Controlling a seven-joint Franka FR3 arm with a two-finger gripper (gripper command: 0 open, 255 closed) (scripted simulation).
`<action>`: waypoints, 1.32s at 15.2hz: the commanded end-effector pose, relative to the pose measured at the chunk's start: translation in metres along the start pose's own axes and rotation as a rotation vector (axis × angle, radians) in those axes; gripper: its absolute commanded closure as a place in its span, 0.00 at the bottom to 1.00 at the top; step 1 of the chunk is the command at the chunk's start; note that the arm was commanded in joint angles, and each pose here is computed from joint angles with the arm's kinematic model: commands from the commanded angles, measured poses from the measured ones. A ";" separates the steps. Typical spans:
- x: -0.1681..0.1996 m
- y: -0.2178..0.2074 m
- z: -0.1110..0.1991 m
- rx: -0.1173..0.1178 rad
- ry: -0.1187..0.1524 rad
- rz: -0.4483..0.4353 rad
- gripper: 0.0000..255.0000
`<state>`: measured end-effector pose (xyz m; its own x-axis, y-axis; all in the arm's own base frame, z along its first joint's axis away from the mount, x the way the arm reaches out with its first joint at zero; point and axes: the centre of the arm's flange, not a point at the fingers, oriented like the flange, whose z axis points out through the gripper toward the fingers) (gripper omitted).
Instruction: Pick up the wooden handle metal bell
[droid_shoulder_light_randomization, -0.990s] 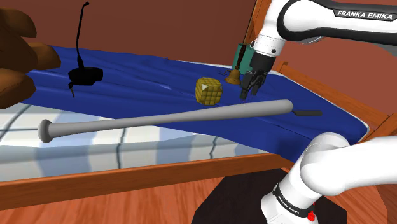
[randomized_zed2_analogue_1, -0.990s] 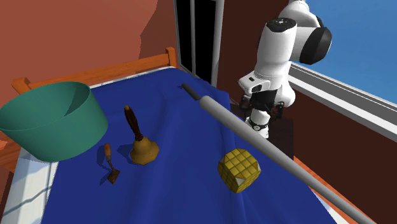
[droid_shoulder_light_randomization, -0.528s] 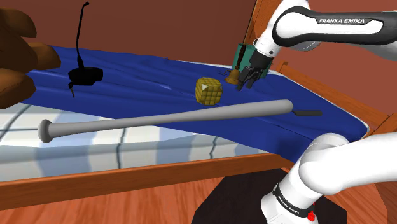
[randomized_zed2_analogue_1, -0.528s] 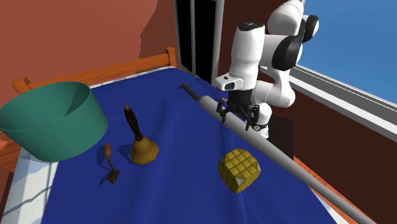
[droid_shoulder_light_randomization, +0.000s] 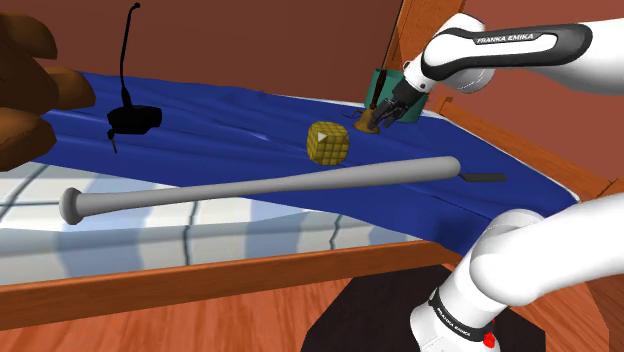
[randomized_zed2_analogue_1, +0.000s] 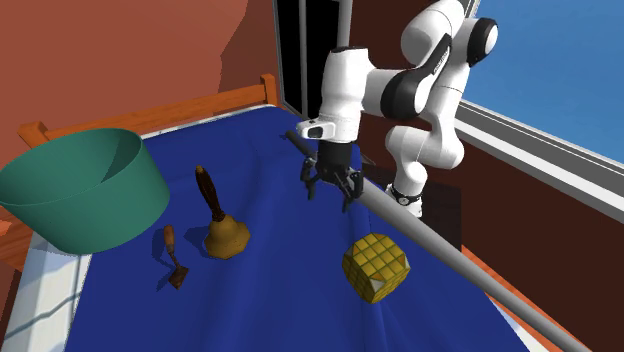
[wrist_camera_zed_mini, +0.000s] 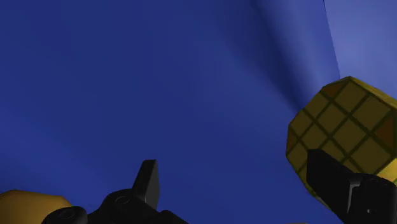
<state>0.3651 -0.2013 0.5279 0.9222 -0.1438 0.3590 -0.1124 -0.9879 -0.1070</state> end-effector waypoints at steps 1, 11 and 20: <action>0.009 0.020 0.001 0.000 0.055 0.007 0.00; 0.052 0.125 0.009 0.014 0.311 0.046 0.00; 0.080 0.204 0.013 0.023 0.503 0.075 0.00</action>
<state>0.4200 -0.4093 0.5260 0.6301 -0.2305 0.7416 -0.1584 -0.9730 -0.1679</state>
